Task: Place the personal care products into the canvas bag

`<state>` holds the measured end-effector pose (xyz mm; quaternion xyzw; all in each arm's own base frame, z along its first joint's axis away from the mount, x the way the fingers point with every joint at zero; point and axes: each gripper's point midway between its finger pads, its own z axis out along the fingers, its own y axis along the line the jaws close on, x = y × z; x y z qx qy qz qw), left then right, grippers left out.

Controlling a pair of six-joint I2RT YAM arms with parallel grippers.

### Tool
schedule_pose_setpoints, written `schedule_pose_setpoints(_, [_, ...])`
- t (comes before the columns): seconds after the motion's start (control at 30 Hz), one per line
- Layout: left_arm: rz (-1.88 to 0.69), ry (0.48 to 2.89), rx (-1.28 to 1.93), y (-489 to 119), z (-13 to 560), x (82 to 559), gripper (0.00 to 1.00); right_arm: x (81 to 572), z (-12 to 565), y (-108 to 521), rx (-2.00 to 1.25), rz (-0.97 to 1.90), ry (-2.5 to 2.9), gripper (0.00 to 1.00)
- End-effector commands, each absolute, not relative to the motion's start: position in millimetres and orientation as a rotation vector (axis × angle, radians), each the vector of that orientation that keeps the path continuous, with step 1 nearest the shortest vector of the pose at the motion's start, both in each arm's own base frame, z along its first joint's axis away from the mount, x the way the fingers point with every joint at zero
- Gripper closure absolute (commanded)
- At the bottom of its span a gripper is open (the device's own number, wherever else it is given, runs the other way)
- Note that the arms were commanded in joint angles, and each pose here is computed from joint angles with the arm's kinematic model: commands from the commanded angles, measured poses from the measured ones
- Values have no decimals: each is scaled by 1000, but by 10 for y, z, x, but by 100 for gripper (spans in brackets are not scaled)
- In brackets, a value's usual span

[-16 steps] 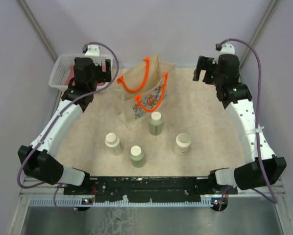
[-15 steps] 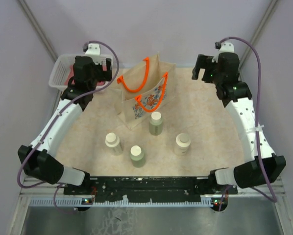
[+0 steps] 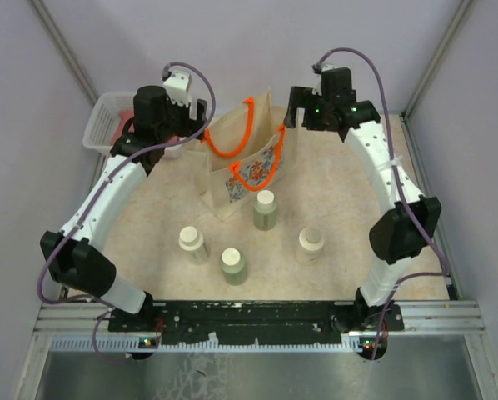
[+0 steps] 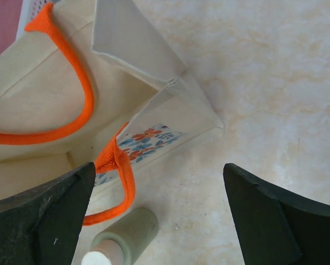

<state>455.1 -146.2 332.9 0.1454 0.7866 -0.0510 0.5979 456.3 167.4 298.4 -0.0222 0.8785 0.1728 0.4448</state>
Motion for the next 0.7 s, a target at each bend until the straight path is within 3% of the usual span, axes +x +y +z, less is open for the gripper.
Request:
schedule_pose_setpoints(0.0, [-154,1835,408,-1587,3230,4555,0,4532,3053,1998,-101,501,2190,1])
schedule_pose_setpoints(0.53, [-278,1894,516,-1889,2627,4685,0,4838,2654,2130,-126,383,2235,1])
schedule_pose_setpoints(0.67, [-261,1907,538,-1902,2484,4772,4,4867,2592,2132,-149,367,2235,13])
